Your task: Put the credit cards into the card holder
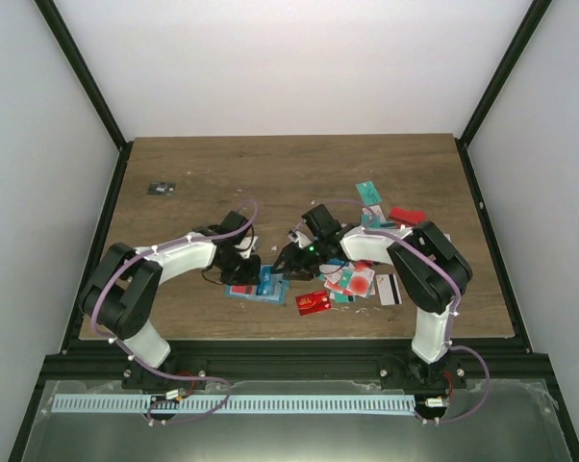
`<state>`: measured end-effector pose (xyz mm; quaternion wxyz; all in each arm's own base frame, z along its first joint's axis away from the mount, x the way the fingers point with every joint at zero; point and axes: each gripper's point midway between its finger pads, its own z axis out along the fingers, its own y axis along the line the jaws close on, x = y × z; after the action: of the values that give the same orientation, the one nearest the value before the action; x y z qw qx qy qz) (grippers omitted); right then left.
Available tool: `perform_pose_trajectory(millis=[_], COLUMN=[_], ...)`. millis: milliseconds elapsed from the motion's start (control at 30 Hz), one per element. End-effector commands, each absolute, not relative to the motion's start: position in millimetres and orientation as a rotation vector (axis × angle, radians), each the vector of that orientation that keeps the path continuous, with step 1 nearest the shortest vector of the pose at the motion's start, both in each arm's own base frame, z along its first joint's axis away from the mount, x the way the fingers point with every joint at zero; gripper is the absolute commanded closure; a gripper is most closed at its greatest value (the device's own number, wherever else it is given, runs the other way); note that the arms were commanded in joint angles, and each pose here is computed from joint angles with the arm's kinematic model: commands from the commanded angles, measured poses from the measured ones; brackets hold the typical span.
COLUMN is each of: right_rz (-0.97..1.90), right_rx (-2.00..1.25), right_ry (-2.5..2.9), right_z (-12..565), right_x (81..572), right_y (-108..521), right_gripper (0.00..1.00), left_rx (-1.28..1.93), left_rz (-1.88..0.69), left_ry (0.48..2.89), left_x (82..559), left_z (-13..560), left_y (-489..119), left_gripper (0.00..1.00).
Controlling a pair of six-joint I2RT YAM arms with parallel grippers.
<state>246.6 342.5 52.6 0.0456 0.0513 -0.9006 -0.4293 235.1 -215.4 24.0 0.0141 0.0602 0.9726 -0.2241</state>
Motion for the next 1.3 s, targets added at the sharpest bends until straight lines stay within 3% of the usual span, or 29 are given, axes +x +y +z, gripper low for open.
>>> perform_pose_trajectory(millis=[0, 767, 1267], right_rz=[-1.403, -1.489, -1.505], right_rx=[0.236, 0.348, 0.439], right_ry=[-2.712, -2.617, -2.553], right_z=[69.4, 90.3, 99.0], right_x=[250.8, 241.8, 242.8], right_y=[359.4, 387.8, 428.6], right_gripper=[0.52, 0.51, 0.49], left_rx=[0.225, 0.143, -0.219], left_rz=[-0.711, -0.772, -0.629], left_ry=[3.006, 2.964, 2.85], left_x=[240.5, 248.0, 262.0], left_z=[23.0, 42.7, 99.5], left_y=[-220.2, -218.8, -138.6], left_gripper=[0.96, 0.96, 0.92])
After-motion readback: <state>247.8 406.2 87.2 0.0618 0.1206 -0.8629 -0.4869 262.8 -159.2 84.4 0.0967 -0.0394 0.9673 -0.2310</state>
